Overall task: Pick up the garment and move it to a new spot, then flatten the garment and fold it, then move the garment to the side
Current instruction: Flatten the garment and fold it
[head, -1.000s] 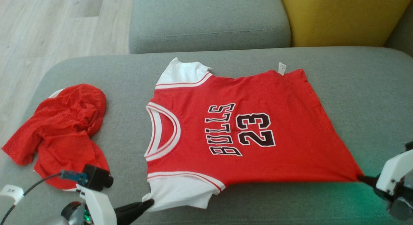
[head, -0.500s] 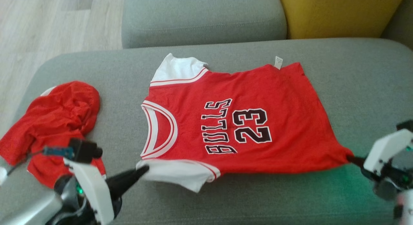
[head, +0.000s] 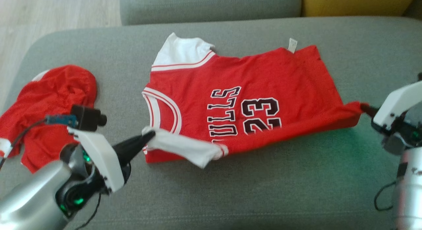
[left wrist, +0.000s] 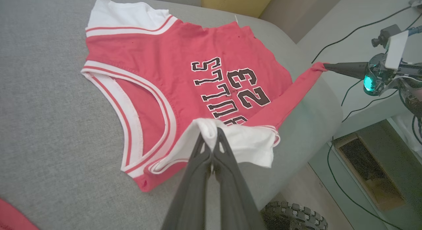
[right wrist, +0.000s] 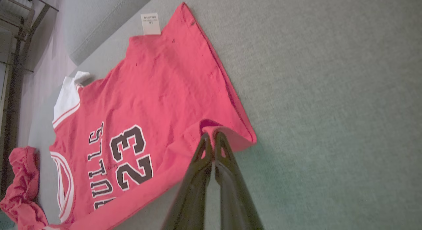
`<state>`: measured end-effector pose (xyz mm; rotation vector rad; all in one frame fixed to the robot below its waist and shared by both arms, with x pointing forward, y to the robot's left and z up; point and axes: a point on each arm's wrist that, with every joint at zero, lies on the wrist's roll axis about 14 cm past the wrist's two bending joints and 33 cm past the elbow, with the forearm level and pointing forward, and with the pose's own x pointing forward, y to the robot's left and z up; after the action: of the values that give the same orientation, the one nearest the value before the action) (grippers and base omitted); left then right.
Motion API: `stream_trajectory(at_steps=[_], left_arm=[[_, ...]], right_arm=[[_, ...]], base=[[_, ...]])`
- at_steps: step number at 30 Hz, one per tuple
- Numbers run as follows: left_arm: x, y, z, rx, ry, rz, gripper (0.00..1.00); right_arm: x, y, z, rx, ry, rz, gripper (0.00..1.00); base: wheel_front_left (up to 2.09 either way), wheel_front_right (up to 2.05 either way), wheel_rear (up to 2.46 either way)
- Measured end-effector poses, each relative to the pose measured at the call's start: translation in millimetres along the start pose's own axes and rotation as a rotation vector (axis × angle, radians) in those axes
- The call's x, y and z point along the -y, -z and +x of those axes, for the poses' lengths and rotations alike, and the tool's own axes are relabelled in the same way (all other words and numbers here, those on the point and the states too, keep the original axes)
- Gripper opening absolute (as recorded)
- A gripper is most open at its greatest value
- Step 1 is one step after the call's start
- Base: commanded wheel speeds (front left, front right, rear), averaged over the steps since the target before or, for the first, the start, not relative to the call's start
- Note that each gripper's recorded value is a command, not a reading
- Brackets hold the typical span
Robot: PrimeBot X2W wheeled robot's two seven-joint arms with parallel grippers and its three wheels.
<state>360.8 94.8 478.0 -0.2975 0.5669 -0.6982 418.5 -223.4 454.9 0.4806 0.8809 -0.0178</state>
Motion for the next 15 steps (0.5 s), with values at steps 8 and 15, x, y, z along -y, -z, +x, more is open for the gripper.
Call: stream_trajectory(at_steps=[8,15], left_arm=[[-31.3,-12.3,19.6,0.031,-0.067,-0.033,0.0],[-47.5,-18.4,37.6,0.049,-0.103,-0.051,0.0]], right_arm=[[-0.8,-9.4,25.4,0.003,0.03,0.001,0.0],[-0.7,-12.6,44.8,0.002,0.055,-0.006,0.18]], base=[[0.0,0.0,0.0],[0.0,0.0,0.0]])
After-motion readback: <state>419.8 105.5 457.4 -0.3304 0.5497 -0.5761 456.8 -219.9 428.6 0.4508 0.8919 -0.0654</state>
